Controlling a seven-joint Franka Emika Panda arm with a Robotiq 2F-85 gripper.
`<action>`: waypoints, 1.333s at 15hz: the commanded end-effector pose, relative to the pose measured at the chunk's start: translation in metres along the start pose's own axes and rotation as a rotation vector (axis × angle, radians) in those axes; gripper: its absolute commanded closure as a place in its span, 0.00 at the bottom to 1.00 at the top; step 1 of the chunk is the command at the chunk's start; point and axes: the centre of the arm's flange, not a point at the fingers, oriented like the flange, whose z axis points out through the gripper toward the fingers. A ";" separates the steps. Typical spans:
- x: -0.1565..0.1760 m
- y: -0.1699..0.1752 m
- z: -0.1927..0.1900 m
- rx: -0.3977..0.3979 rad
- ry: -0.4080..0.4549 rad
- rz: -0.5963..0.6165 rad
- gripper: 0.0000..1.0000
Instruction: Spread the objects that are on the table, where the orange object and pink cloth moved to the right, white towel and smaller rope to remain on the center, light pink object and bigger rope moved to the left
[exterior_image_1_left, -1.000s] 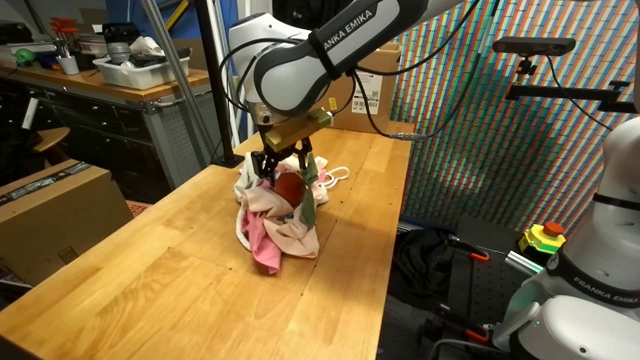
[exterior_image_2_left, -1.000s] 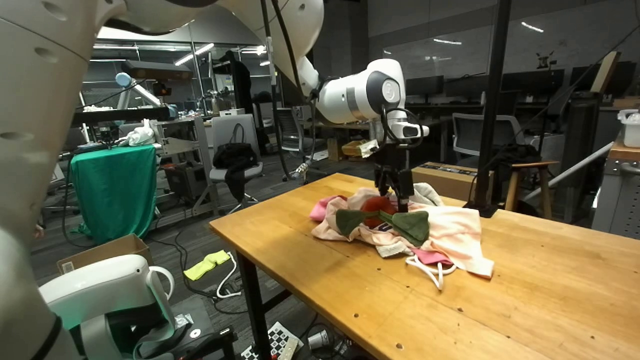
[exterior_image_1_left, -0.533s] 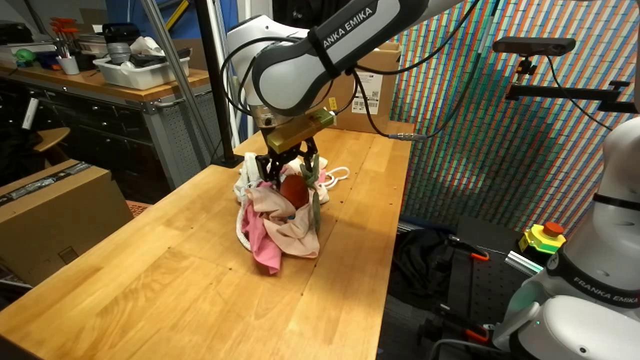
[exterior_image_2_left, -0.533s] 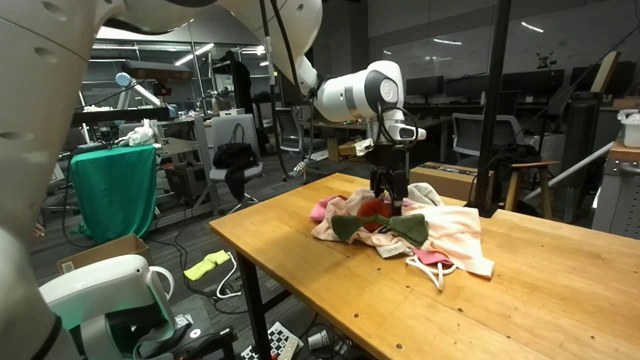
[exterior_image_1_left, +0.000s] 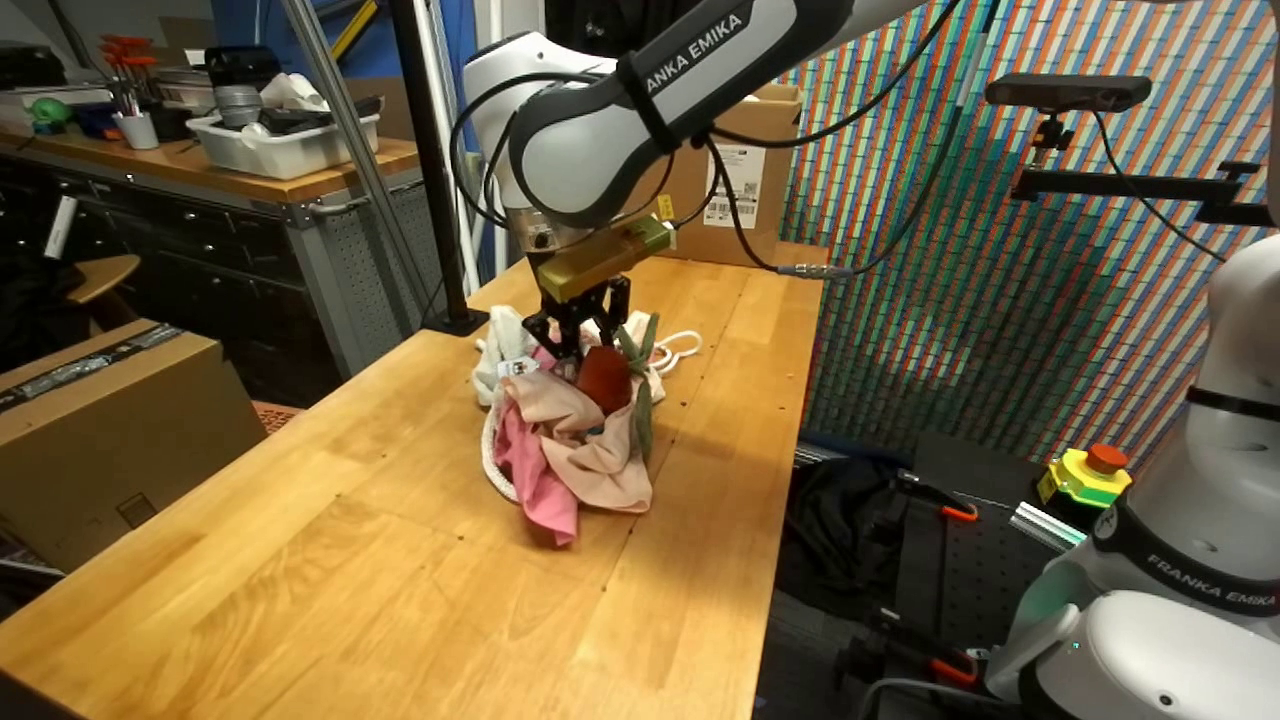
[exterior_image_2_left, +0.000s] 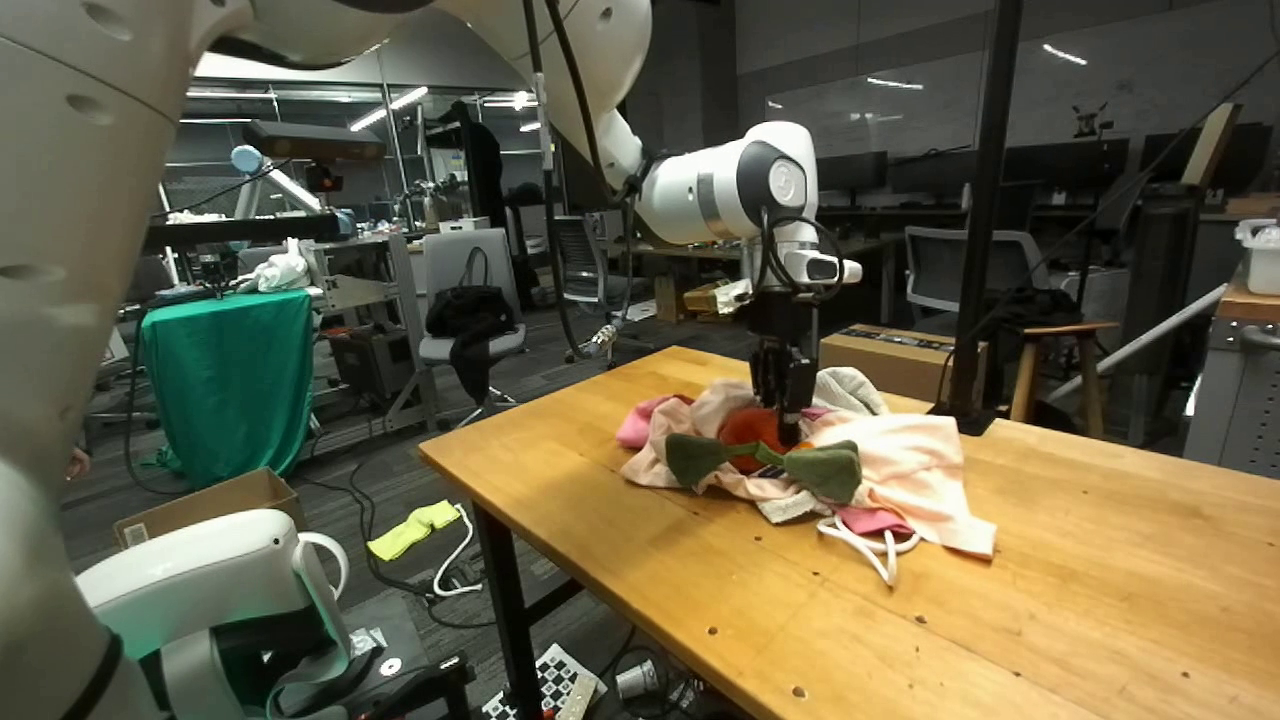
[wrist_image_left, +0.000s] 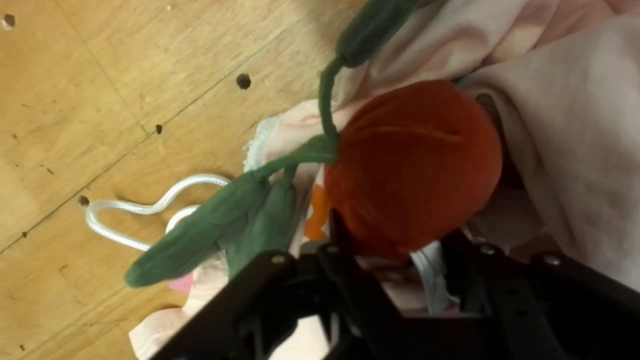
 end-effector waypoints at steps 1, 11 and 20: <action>0.003 0.008 -0.003 0.000 -0.022 0.030 0.87; 0.006 0.053 -0.032 -0.045 0.023 0.117 0.92; 0.033 0.164 -0.092 -0.052 0.185 0.410 0.93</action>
